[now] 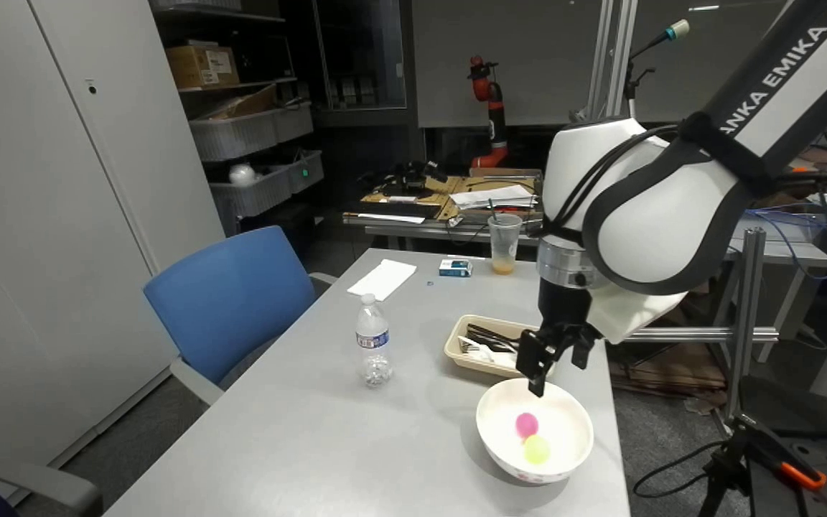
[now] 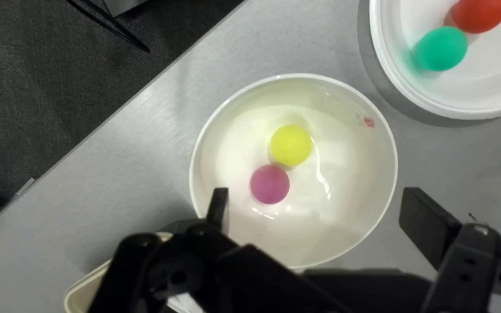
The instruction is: Move the purple ball from the bowl on the right to the bowl on the left
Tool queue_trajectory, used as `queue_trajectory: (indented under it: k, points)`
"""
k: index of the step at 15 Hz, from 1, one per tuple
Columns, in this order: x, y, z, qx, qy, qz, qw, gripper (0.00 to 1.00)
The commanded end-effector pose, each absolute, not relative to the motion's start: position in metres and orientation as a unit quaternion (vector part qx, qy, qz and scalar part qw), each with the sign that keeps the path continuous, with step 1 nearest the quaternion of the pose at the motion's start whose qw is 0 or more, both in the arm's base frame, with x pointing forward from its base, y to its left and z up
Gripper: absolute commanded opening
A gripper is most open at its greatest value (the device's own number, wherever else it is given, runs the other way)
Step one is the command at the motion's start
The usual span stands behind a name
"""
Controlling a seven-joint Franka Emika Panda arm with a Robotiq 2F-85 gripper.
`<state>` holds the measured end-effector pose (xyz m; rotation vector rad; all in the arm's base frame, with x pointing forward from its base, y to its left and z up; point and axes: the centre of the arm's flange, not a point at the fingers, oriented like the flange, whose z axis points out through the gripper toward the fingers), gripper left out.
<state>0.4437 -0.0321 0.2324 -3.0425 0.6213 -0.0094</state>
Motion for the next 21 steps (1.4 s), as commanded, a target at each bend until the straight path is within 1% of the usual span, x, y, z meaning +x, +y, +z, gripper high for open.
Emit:
queue_trajectory:
  k: [1, 10, 21]
  points:
    - [0.458, -0.038, 0.216, -0.967, 0.253, -0.018, 0.011, 1.0]
    - [0.462, -0.044, 0.181, -0.942, 0.335, -0.031, 0.001, 1.0]
    - [0.467, -0.047, 0.173, -0.942, 0.333, -0.041, -0.012, 1.0]
